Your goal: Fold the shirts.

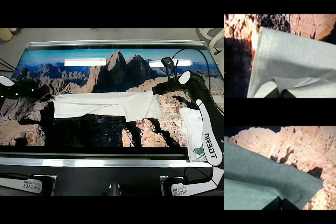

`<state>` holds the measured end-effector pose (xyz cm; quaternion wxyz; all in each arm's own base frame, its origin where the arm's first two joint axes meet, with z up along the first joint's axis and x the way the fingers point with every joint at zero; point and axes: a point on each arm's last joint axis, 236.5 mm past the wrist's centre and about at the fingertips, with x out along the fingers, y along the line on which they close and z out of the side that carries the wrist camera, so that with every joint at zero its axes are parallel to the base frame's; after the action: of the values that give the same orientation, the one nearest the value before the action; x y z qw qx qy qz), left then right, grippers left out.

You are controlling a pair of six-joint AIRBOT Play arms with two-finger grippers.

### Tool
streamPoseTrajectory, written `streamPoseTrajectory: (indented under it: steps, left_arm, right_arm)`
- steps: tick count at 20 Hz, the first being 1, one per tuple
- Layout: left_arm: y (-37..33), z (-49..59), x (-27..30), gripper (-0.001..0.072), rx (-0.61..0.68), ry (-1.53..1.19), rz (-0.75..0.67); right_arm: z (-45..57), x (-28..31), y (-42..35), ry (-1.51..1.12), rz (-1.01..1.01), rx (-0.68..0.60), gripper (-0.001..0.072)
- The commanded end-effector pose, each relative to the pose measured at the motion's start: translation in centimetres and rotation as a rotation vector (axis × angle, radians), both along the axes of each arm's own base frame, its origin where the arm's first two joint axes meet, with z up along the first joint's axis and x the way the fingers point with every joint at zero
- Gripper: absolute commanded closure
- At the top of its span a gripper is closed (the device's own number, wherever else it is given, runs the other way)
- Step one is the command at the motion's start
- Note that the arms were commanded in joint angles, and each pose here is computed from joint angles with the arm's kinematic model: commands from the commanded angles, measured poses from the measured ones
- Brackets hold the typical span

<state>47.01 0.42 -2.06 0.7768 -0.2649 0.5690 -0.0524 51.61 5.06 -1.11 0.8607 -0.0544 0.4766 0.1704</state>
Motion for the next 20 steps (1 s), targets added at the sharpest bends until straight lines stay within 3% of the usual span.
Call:
streamPoseTrajectory:
  steps: [1,2,3,4,5,9,20]
  left_arm:
    - [-1.2,-3.6,1.2,0.0677,-0.053,0.071,0.010]
    - [-1.7,-4.3,1.1,0.0569,-0.065,0.098,0.023]
    - [-2.1,-4.5,1.1,0.0307,-0.072,0.105,0.023]
    - [-2.1,-4.2,1.2,0.0119,-0.072,0.099,0.021]
    - [-2.1,-3.4,1.3,0.0112,-0.072,0.092,0.013]
    - [-2.0,0.8,1.4,0.0113,-0.069,0.043,-0.021]
    - [-11.0,11.1,-0.6,0.0113,-0.014,-0.195,-0.265]
  right_arm:
    - [-3.8,0.8,0.3,0.056,-0.017,0.024,0.0681]
    - [-4.4,0.6,0.5,0.073,-0.017,0.037,0.0658]
    - [-4.7,0.3,0.7,0.091,-0.013,0.042,0.0434]
    - [-4.6,-0.2,0.8,0.110,0.002,0.039,0.0099]
    - [-4.4,-1.2,0.6,0.140,0.040,0.012,0.0004]
    - [-5.6,-6.1,-1.0,0.333,0.119,-0.088,-0.0005]
    - [-10.2,-6.8,3.0,0.486,-0.023,0.147,0.0002]
